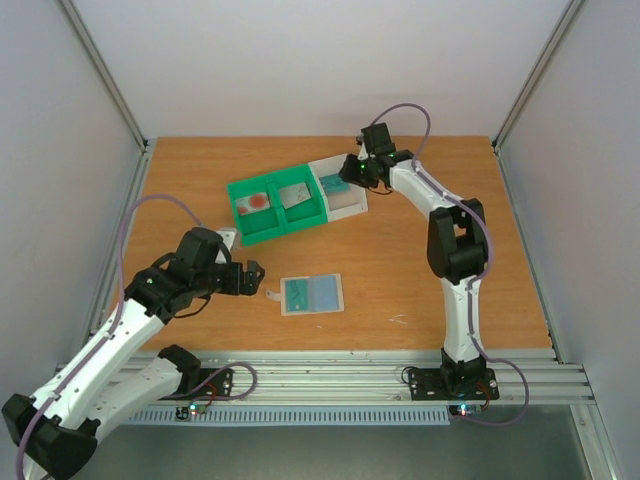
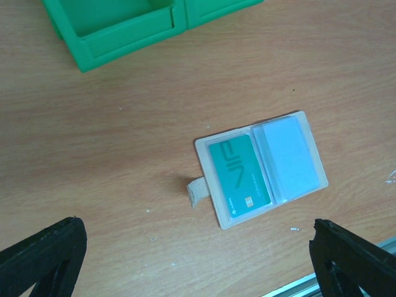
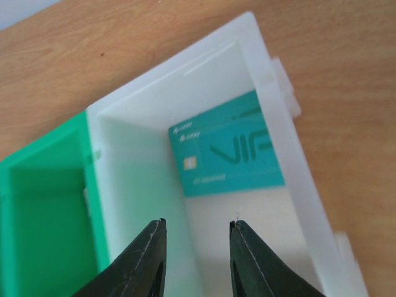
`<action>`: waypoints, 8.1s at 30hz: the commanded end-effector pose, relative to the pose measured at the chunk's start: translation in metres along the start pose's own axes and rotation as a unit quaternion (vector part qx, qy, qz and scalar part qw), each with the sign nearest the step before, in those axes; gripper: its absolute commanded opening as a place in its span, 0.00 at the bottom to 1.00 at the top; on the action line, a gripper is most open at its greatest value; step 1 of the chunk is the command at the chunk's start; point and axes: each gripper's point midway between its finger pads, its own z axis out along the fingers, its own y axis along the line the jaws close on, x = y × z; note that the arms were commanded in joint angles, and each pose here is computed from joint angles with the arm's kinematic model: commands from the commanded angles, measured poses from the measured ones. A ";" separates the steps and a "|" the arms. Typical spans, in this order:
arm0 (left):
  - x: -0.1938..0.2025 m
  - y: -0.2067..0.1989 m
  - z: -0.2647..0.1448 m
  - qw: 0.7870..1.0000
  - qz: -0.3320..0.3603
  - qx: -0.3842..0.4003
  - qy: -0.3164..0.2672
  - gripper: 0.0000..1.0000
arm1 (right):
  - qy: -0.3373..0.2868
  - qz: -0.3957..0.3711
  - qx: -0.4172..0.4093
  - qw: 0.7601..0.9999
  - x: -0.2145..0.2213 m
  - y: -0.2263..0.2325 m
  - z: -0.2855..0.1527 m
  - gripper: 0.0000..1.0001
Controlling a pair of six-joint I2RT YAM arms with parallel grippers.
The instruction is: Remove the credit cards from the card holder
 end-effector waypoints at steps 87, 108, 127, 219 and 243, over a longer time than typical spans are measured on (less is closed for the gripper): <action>0.098 -0.020 0.161 0.954 -0.186 0.149 0.184 0.05 | 0.291 -0.001 -0.075 0.954 0.335 0.066 -0.049 0.17; 0.107 -0.014 0.165 0.952 -0.195 0.136 0.191 0.05 | 0.257 0.024 -0.103 0.961 0.320 0.057 -0.055 0.01; 0.107 -0.008 0.164 0.955 -0.197 0.118 0.188 0.14 | 0.248 0.022 -0.097 0.964 0.323 0.046 -0.057 0.01; -0.011 -0.099 0.063 0.885 -0.248 0.394 0.012 0.47 | 0.138 0.077 -0.332 0.930 0.240 0.120 -0.172 0.01; -0.009 -0.115 0.046 0.882 -0.182 0.434 0.024 0.00 | 0.134 0.020 -0.330 0.934 0.239 0.117 -0.187 0.16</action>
